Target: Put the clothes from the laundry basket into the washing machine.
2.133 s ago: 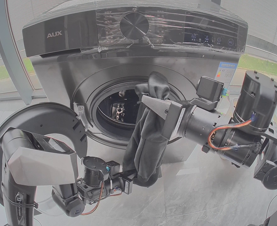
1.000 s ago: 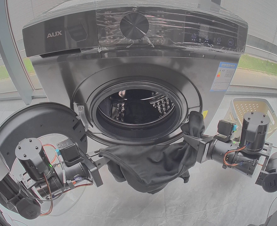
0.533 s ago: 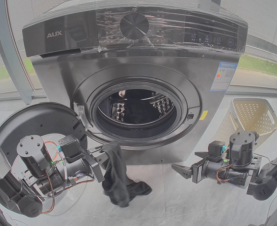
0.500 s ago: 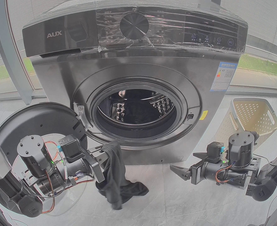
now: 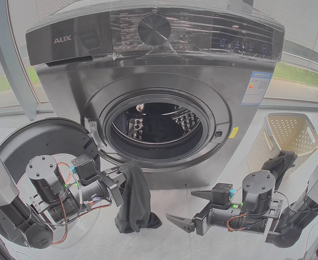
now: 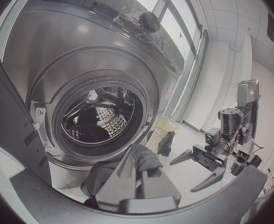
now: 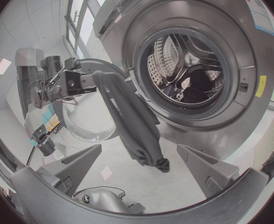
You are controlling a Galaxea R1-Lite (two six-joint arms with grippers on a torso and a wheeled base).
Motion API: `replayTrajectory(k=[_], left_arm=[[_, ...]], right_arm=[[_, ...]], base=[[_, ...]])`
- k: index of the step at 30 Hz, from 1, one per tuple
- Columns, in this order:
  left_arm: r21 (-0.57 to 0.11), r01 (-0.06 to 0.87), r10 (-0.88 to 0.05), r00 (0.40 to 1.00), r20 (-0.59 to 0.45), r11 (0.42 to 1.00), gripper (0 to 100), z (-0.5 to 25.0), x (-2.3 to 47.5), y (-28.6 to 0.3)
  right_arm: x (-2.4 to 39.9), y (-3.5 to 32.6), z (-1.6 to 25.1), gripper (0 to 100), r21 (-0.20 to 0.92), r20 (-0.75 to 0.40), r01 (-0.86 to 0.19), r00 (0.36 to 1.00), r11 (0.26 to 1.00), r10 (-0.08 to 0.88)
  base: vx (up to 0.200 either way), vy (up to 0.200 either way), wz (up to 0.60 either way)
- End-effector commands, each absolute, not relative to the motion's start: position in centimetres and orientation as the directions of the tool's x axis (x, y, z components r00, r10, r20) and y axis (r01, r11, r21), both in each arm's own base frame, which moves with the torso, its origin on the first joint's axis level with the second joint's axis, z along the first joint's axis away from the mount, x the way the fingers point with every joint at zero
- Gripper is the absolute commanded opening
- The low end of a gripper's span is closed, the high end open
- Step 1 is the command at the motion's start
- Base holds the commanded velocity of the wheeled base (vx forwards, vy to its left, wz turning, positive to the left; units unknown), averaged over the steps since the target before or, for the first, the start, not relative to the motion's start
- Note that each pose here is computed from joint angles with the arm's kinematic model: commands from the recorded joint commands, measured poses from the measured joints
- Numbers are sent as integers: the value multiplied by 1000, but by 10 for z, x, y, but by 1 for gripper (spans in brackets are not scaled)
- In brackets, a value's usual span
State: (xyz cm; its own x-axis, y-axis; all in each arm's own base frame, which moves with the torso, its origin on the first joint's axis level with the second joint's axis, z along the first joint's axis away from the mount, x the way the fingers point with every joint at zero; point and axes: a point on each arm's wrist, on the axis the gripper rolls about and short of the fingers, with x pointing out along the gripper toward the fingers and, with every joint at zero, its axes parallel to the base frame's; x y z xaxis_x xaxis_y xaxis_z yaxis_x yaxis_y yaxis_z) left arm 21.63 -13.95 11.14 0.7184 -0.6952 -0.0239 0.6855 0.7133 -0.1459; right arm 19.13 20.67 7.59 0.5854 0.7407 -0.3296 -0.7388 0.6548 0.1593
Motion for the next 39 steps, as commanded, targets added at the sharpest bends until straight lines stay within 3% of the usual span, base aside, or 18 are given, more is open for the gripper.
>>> replayTrajectory(k=[1,9,12,24,39], left_arm=[[-148,676,-687,726,-35,722,0,108,221,-142],[-147,652,-662,749,-26,744,0,107,227,-145],[-145,637,-646,763,-18,757,0,108,231,-147],[-143,610,-614,789,21,779,0,114,240,-152],[-144,596,-598,801,37,790,0,116,243,-153]], right_arm=[[182,221,66,100,164,-353,-772,536,614,767],[176,236,67,100,194,-339,-792,499,578,798],[175,247,56,100,227,-352,-792,477,567,806],[206,289,25,100,213,-316,-771,527,600,789],[224,319,33,100,308,-280,-751,516,585,810]], base=[[0,0,0],[0,0,0],[0,0,0],[0,0,0],[0,0,0]])
